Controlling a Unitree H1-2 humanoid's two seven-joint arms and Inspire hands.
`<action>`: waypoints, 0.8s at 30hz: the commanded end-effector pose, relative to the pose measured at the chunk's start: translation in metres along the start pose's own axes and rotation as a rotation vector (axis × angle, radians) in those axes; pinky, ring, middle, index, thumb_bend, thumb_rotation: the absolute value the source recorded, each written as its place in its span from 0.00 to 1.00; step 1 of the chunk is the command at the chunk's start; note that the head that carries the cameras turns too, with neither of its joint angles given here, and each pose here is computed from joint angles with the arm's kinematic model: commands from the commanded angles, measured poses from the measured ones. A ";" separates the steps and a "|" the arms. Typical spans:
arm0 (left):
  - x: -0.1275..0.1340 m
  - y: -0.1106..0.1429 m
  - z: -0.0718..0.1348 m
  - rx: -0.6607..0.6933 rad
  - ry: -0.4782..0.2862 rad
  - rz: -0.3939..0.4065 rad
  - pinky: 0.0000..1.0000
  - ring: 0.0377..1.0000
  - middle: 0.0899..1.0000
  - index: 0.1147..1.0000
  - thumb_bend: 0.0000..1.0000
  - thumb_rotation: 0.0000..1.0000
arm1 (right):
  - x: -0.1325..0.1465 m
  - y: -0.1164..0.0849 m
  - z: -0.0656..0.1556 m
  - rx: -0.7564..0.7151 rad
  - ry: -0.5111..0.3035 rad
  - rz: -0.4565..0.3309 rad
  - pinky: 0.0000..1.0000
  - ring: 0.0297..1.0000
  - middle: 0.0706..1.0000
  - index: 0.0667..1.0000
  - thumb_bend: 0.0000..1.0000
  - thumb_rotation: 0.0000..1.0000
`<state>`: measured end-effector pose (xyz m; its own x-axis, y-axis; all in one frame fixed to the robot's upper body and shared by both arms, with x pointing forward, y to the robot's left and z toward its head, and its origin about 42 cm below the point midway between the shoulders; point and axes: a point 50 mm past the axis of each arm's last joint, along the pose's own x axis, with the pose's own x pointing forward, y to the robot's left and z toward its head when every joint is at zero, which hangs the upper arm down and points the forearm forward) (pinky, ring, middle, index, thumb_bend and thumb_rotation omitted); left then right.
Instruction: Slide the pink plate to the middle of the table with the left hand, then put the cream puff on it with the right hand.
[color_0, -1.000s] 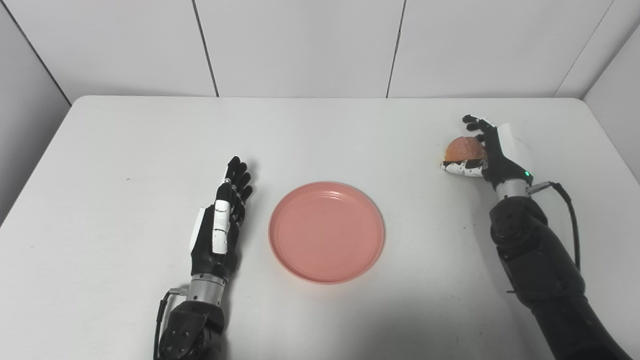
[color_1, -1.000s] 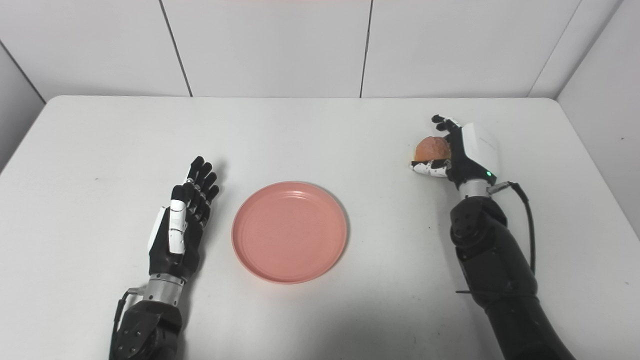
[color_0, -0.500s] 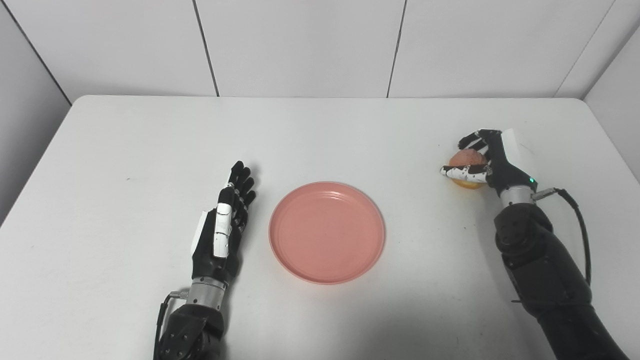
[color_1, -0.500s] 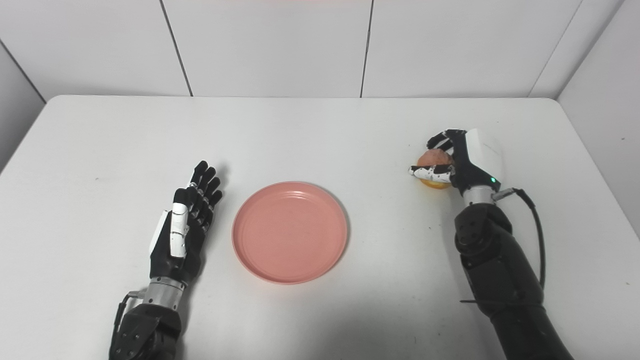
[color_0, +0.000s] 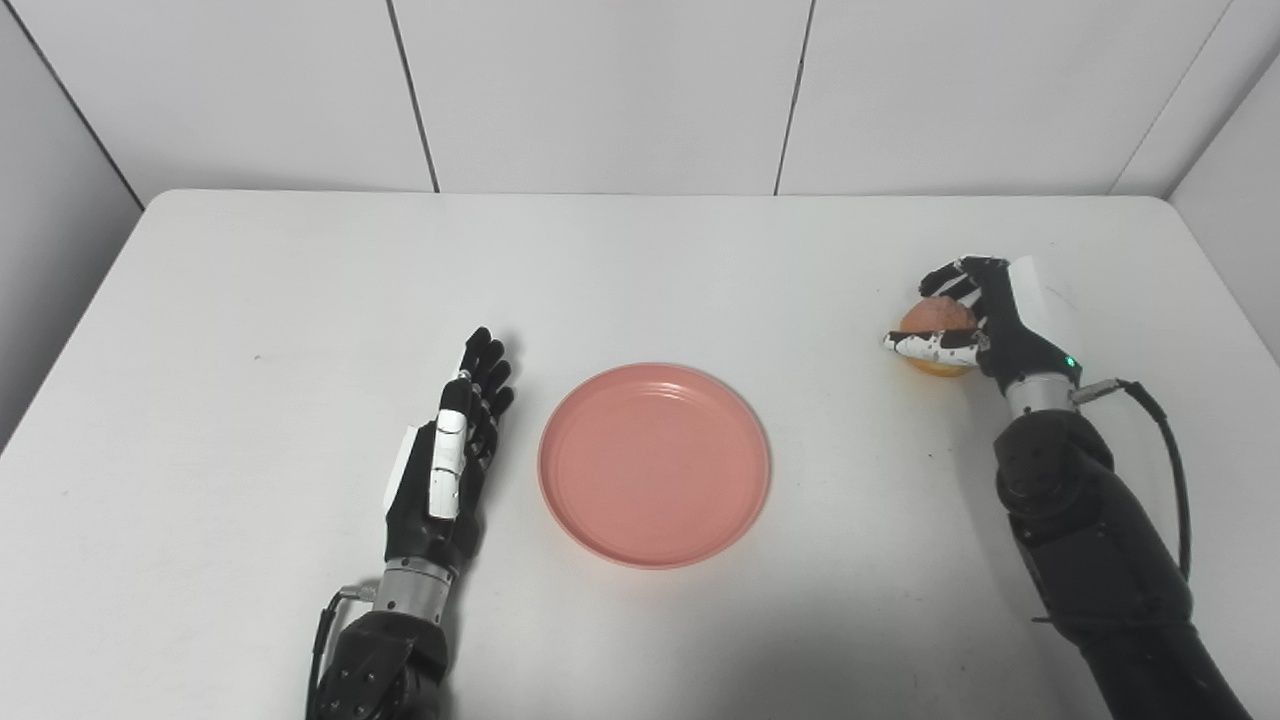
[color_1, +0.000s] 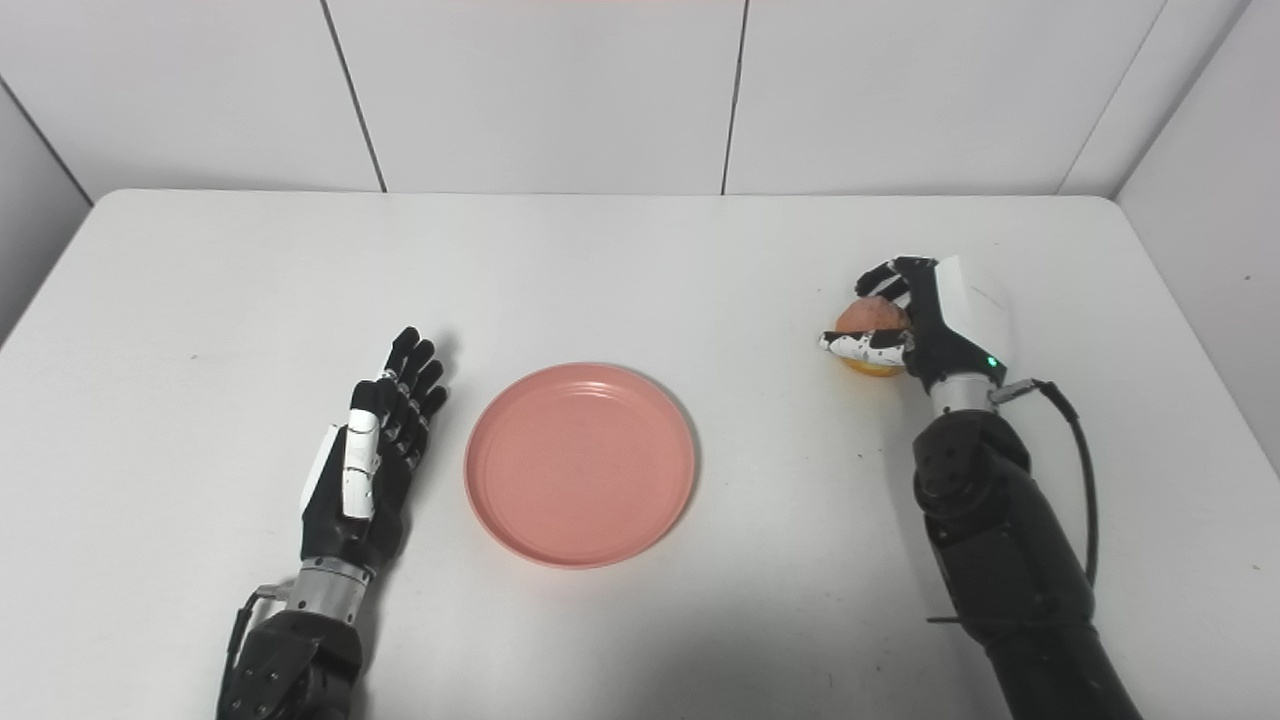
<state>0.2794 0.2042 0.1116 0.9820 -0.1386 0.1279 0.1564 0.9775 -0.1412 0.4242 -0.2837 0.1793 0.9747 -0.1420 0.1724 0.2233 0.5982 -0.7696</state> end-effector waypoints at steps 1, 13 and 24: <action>-0.020 0.004 -0.021 -0.012 0.088 0.017 1.00 1.00 1.00 1.00 0.72 1.00 | 0.008 -0.022 0.023 0.041 -0.080 -0.091 0.18 0.24 0.43 0.45 0.53 0.00; -0.018 0.002 -0.023 -0.017 0.072 0.043 1.00 1.00 1.00 1.00 0.70 1.00 | -0.006 -0.038 0.063 0.075 -0.213 -0.116 0.17 0.22 0.43 0.45 0.53 0.00; -0.016 -0.009 -0.019 0.008 0.075 0.041 1.00 1.00 1.00 1.00 0.71 1.00 | -0.027 -0.040 0.092 0.123 -0.334 -0.064 0.16 0.21 0.43 0.45 0.53 0.00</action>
<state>0.2802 0.2001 0.1118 0.9852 -0.1155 0.1264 0.1309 0.9839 -0.1218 0.3928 -0.2359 0.2451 0.9316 0.0407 0.3611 0.2361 0.6875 -0.6867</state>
